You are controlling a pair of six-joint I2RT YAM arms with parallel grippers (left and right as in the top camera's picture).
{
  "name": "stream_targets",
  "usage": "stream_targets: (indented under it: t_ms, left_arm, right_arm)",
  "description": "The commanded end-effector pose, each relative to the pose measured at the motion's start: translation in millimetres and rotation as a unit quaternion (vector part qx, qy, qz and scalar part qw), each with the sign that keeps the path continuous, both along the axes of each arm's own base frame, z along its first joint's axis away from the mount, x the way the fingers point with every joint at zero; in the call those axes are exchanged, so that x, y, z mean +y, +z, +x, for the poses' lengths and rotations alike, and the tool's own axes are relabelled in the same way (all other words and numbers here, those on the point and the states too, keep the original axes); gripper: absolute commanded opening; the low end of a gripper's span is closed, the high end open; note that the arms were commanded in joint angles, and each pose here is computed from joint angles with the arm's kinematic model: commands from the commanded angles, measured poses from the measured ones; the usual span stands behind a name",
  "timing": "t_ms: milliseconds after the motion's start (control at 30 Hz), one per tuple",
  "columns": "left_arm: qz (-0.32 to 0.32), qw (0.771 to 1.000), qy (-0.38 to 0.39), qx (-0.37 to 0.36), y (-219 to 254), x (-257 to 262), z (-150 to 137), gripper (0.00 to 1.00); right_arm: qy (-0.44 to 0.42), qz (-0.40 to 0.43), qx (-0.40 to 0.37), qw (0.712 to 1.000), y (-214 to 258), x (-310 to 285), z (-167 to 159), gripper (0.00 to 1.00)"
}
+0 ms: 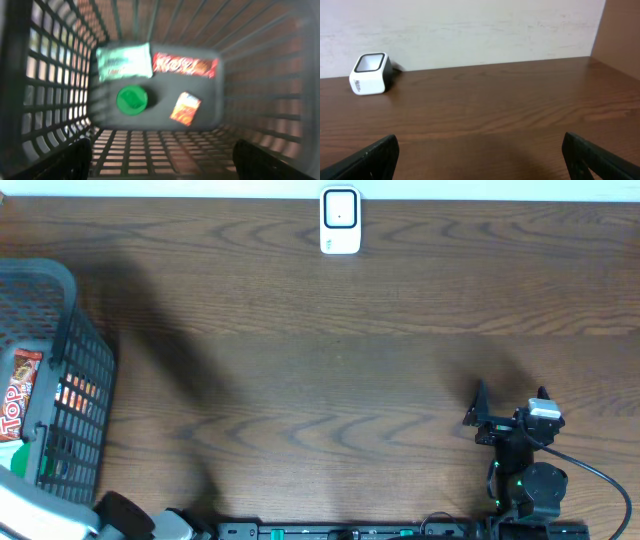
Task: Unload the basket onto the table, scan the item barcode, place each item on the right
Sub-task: 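Reach the left gripper into the basket over the green-lidded jar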
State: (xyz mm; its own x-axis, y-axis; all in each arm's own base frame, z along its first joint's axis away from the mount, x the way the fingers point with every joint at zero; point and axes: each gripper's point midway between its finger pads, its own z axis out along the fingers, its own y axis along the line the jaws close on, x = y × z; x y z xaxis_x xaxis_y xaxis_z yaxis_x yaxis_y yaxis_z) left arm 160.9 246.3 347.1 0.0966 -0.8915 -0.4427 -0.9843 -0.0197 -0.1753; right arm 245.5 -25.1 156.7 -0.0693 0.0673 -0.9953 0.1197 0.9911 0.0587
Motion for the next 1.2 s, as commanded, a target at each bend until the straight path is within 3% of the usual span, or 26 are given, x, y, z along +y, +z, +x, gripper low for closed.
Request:
stream_targets:
  t_ms: [0, 433, 1167]
  left_arm:
    - [-0.097, 0.994, -0.003, 0.041, -45, -12, -5, 0.90]
    - [-0.189, 0.975, -0.008, 0.115, -178, -11, -8, 0.90]
    - [-0.177, 0.979, 0.013, 0.105, -227, 3, -12, 0.93]
  right_arm:
    - [0.001, -0.006, 0.002, 1.000, -1, 1, 0, 0.99]
    - [0.001, -0.006, 0.002, 1.000, -1, 1, 0, 0.99]
    - [0.001, -0.006, 0.002, 1.000, -1, 1, 0, 0.99]
